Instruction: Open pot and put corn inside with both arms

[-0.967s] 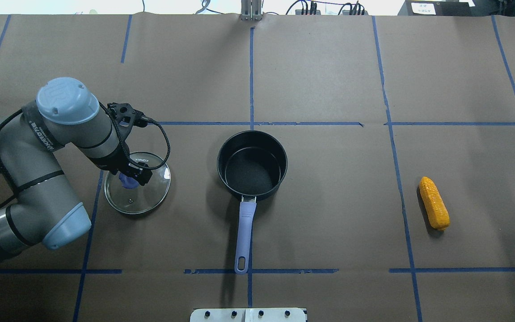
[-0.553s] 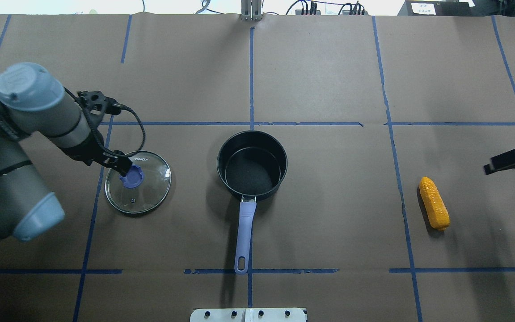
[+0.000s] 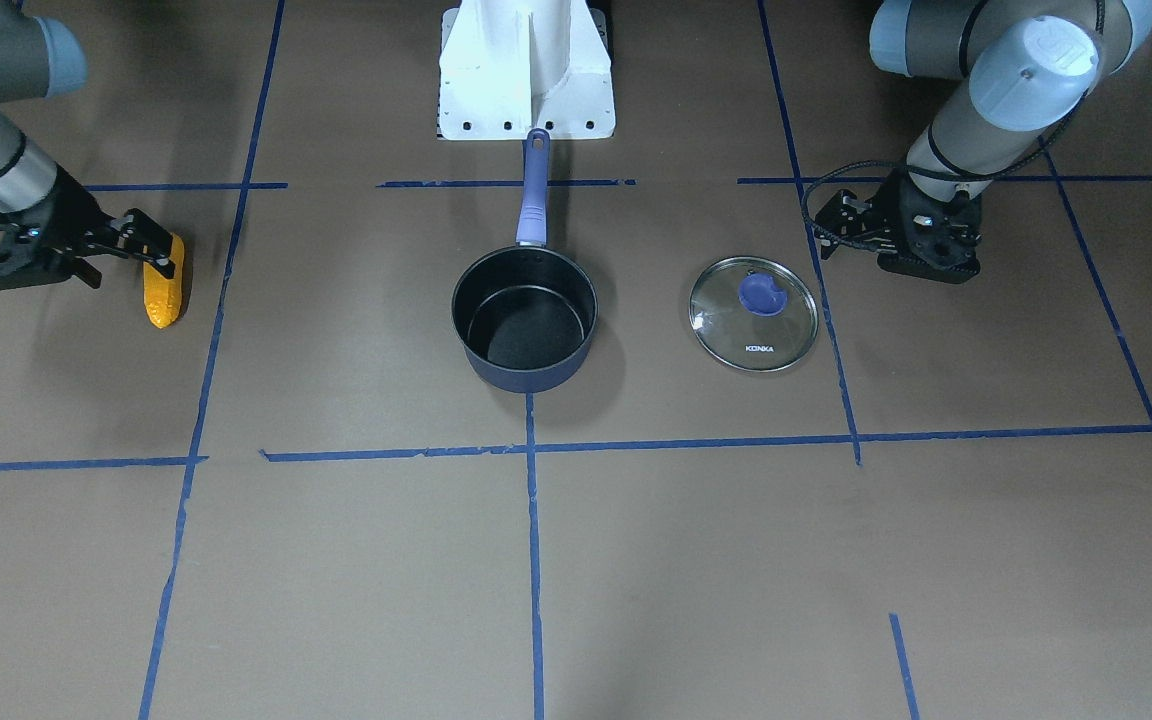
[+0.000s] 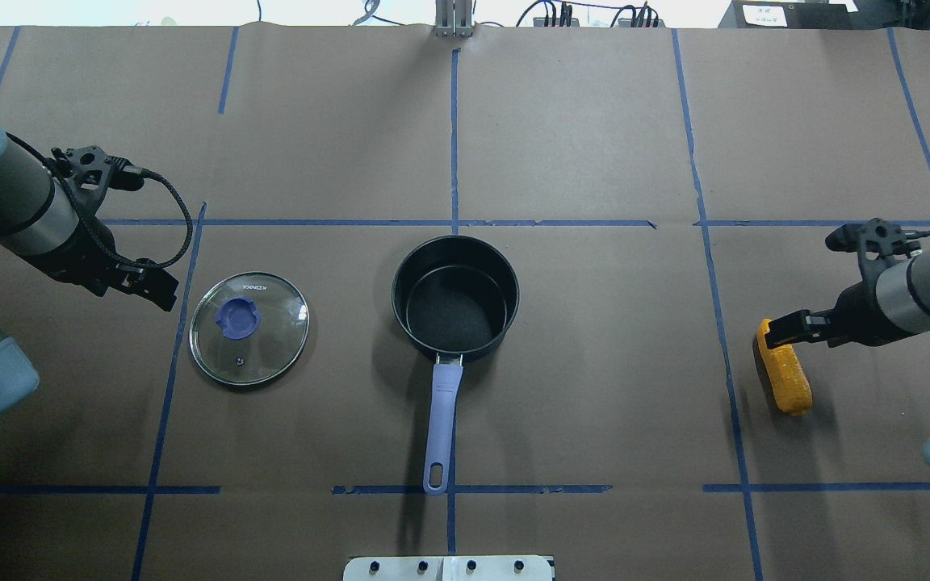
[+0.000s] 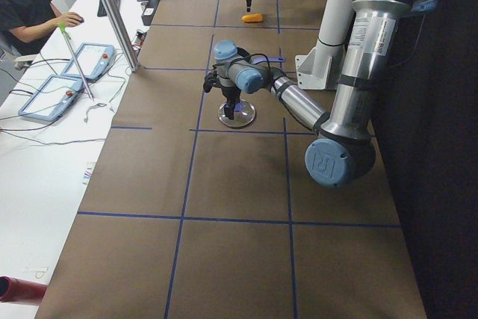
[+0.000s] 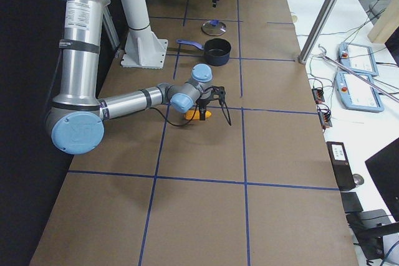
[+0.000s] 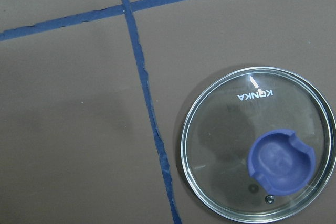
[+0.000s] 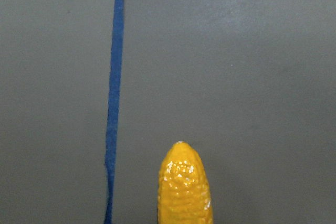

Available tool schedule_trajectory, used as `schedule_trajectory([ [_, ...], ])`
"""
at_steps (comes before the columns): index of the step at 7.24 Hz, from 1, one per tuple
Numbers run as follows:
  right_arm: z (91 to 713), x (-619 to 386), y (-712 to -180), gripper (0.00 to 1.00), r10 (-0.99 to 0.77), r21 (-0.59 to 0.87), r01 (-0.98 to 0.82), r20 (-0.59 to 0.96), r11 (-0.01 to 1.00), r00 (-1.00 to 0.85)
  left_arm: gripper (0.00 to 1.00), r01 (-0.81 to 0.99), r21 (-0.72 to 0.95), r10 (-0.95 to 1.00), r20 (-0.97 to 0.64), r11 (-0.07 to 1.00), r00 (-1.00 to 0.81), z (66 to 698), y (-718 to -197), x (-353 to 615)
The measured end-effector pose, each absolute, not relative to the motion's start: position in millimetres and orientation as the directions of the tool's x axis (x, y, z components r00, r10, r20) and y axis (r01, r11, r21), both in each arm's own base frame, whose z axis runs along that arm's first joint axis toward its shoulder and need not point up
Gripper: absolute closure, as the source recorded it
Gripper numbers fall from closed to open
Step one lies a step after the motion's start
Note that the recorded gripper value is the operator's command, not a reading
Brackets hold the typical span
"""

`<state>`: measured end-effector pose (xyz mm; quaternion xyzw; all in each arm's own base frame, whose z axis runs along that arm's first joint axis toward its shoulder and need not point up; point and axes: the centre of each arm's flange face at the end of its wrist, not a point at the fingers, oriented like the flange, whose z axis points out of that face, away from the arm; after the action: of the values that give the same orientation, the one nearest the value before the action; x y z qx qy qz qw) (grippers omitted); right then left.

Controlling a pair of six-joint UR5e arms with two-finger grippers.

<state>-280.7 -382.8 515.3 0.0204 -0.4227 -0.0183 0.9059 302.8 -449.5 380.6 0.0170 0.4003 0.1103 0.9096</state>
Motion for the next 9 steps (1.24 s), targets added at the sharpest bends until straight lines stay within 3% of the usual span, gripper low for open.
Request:
schedule_trajectory([
  [2, 524, -301, -372, 0.06, -0.071, 0.053, 0.047, 0.75, 0.997, 0.658, 0.0, -0.182, 0.119, 0.211, -0.725, 0.976, 0.656, 379, -449, 302],
  [3, 528, -306, -368, 0.29, -0.076, 0.052, 0.057, 0.743, 0.997, 0.665, 0.0, -0.181, 0.119, 0.21, -0.725, 0.976, 0.656, 379, -449, 302],
  [4, 532, -310, -367, 0.76, -0.079, 0.052, 0.06, 0.736, 0.997, 0.673, 0.0, -0.181, 0.119, 0.21, -0.725, 0.976, 0.656, 379, -449, 301],
  [5, 535, -311, -366, 0.99, -0.078, 0.051, 0.059, 0.732, 0.997, 0.677, 0.0, -0.18, 0.121, 0.21, -0.726, 0.976, 0.655, 378, -449, 301],
  [7, 532, -312, -366, 1.0, -0.077, 0.052, 0.057, 0.735, 0.997, 0.674, 0.0, -0.178, 0.125, 0.212, -0.727, 0.976, 0.653, 376, -448, 299],
  [9, 484, -315, -368, 1.0, -0.088, 0.081, 0.041, 0.772, 0.996, 0.629, 0.0, -0.149, 0.13, 0.197, -0.722, 0.98, 0.664, 387, -450, 261],
])
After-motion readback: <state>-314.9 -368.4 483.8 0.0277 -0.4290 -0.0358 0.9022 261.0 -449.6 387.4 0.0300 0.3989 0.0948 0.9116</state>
